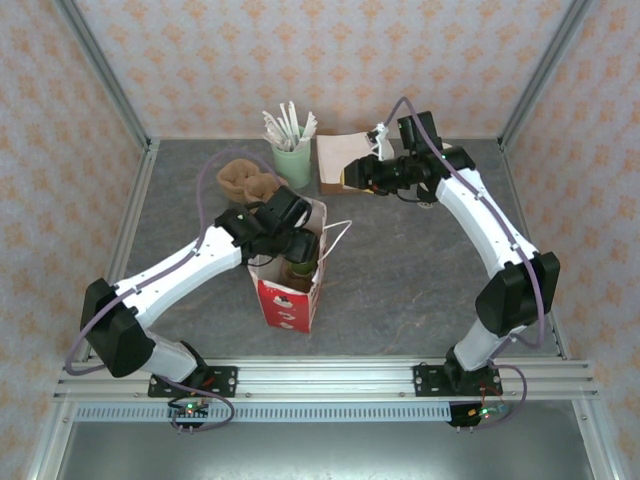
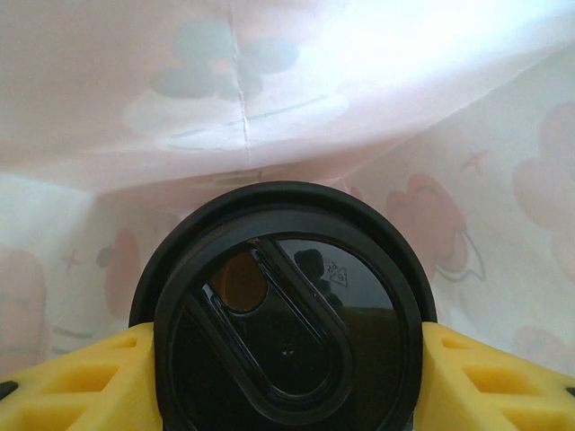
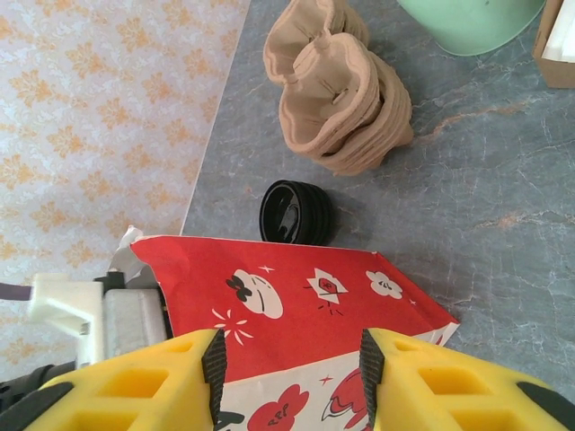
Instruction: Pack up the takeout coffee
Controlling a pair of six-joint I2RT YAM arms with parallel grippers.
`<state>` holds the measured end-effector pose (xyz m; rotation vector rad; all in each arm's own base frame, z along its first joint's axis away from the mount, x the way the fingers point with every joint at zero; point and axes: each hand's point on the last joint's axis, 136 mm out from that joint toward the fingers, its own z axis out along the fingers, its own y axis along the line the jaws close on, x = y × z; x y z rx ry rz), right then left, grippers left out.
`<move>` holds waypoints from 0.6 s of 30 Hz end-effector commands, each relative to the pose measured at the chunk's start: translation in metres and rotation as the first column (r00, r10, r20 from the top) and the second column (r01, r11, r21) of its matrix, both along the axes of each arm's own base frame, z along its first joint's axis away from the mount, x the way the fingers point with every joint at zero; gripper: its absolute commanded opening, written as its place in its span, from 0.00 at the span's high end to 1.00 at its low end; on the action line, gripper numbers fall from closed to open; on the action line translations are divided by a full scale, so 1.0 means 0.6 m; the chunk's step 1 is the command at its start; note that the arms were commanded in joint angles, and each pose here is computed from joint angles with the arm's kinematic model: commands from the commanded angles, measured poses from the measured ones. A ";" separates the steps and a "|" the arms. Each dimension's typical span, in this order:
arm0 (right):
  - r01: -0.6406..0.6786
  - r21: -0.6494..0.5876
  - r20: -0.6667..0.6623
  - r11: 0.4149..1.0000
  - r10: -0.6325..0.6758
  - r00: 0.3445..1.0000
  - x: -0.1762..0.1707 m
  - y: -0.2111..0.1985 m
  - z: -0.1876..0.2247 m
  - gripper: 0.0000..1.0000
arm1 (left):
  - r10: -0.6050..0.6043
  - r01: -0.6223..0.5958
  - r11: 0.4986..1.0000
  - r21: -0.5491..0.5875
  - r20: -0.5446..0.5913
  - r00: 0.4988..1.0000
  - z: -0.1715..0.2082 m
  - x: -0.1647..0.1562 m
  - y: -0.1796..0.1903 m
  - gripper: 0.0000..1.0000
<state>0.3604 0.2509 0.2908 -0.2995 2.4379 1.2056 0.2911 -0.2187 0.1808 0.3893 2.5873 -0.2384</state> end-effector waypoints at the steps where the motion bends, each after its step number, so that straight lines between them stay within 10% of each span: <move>1: 0.009 0.030 0.046 1.000 -0.010 0.999 -0.012 -0.003 0.032 0.54 | 0.016 -0.016 1.000 -0.011 0.079 0.997 0.008 0.012 -0.002 0.58; 18: 0.023 0.023 0.072 0.999 -0.025 0.997 -0.038 -0.001 0.037 0.54 | -0.035 0.034 0.999 0.028 0.055 0.998 -0.068 0.005 -0.012 0.59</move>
